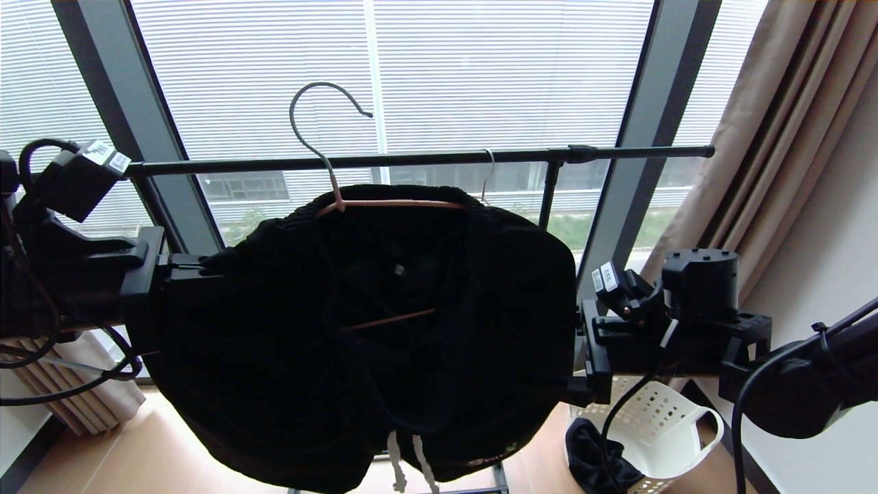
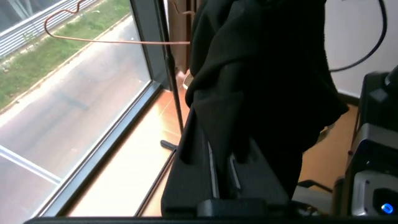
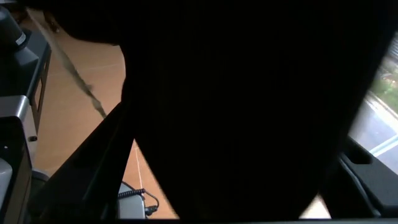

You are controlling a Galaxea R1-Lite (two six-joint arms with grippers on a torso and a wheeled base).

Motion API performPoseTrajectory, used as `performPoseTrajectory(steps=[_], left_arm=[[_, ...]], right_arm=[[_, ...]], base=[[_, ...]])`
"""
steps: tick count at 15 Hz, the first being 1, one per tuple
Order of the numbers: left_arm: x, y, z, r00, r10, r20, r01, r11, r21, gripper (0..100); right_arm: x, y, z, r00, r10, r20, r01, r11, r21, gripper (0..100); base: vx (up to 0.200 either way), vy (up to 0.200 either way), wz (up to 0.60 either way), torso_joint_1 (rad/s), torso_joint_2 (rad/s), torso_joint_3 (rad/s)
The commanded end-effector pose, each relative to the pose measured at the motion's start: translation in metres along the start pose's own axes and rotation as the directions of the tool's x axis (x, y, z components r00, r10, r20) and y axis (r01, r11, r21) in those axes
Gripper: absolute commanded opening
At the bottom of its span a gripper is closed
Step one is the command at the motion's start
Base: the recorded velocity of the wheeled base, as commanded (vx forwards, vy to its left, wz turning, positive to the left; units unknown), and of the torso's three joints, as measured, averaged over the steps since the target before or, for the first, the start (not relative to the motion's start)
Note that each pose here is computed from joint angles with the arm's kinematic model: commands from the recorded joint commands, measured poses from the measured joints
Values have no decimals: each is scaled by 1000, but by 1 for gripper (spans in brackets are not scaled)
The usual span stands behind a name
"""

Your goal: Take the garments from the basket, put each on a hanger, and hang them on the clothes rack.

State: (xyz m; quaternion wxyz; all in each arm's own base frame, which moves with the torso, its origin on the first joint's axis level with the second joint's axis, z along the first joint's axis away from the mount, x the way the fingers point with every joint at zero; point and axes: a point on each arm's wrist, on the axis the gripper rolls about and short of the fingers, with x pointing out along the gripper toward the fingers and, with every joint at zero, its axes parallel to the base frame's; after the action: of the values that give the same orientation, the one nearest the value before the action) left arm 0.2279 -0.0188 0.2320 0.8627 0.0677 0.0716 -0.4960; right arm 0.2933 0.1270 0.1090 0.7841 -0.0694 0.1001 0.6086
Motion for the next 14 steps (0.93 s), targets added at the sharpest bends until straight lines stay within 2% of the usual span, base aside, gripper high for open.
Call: performPoseTrajectory(steps=[1,4,5,10,14], left_arm=[[0,1,1,1000,3,5,-3,1000,-10,0],[0,1,3,1000,8,15,-7,1000,-29,0],[-1,1,3,1000,9,18,-8,999,-36,0],[-2,2,1,1000,17,14,-16,998,-57,0],[-8,4,-4,999,43,7,-42,996,-72,0]], right_arm=[[2,-3,-4,1000,2,-6,-2,1000,8,100],[6,-7,-4,1000,1,-4,-1,1000,6,100],[4,-10,-3,1000,-9,-1,9,1000,4,0],[-22,-33,4,993,-113,25,114,993,-10,0],[-38,-42,9,985,-167,43,168,986,-23,0]], base=[[0,0,0,0,0,0],[0,0,0,0,0,0],[0,0,0,0,0,0],[0,0,0,0,0,0],[0,0,0,0,0,0]])
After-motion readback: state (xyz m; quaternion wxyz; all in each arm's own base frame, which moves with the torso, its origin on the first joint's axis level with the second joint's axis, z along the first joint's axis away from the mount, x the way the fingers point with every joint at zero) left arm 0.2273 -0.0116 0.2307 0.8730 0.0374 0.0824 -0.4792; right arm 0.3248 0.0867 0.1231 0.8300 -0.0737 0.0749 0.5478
